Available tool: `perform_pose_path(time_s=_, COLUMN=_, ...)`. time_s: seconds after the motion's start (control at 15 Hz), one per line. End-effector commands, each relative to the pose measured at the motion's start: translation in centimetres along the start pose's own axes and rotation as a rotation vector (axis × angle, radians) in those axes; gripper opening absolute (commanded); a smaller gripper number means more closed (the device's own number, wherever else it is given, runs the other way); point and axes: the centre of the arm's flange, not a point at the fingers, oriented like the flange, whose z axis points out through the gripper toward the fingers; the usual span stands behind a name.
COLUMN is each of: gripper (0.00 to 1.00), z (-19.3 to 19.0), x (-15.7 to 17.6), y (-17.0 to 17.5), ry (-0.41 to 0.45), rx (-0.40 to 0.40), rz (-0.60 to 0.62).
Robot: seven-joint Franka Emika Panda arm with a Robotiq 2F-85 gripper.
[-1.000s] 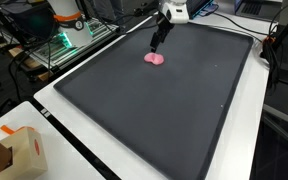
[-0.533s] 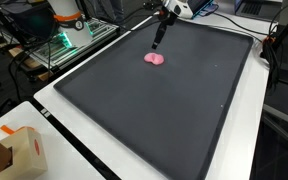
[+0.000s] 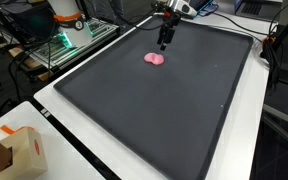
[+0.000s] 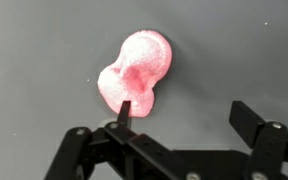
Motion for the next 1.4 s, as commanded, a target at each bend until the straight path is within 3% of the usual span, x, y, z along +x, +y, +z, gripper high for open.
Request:
perform_pose_path(time_s=0.0, gripper=1.00, z=1.2, x=1.3, y=-0.5, ry=0.043, rx=-0.075, rz=-0.088)
perform_pose_path(time_s=0.47, gripper=1.00, z=2.1, x=1.7, y=-0.7, ry=0.067, rx=-0.129, rz=-0.191)
perform_pose_path(time_s=0.8, gripper=1.00, z=2.5, x=1.6, y=-0.5, ry=0.068, rx=-0.120, rz=-0.245)
perform_pose_path(time_s=1.33, gripper=1.00, z=0.7, x=0.7, y=1.6, ry=0.054, rx=-0.052, rz=-0.159)
